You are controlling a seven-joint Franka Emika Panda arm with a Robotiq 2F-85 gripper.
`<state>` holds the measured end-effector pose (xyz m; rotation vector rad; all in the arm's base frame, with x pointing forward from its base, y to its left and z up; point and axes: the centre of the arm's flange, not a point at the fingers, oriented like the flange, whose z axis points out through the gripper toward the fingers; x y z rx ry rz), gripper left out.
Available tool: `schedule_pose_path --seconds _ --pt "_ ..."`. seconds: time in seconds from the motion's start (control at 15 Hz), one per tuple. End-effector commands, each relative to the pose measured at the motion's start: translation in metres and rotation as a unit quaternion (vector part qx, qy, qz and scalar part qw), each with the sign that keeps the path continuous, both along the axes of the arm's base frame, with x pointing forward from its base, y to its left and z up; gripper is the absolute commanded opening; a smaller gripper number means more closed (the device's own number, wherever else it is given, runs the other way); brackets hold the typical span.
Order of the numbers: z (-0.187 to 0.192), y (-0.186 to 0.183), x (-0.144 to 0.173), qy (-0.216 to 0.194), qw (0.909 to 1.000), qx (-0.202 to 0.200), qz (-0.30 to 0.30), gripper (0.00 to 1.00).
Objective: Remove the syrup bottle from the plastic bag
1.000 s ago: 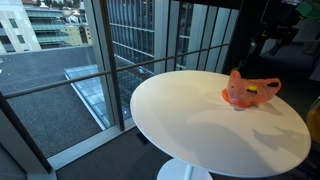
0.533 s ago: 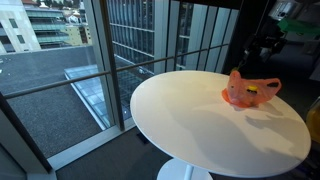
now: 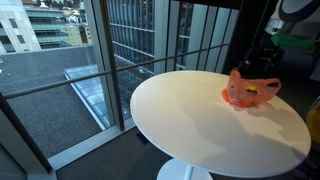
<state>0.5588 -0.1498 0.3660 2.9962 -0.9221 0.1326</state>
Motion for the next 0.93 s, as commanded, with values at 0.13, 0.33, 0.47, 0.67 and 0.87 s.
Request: schedule_pose_path --seconds 0.13,0.33,0.47,0.67,0.87 --pt "-0.013 -0.025 0.011 0.015 0.9996 -0.016 -0.019 1.00" --pt "-0.019 -0.022 0.003 0.015 0.9997 -0.008 -0.015 1.00" --pt "-0.018 -0.024 0.005 0.014 0.9997 -0.009 -0.015 1.00" --pt "-0.017 -0.024 0.006 0.013 0.9997 -0.009 -0.016 1.00" --pt "-0.030 -0.025 0.004 0.016 0.9997 -0.014 -0.008 1.00"
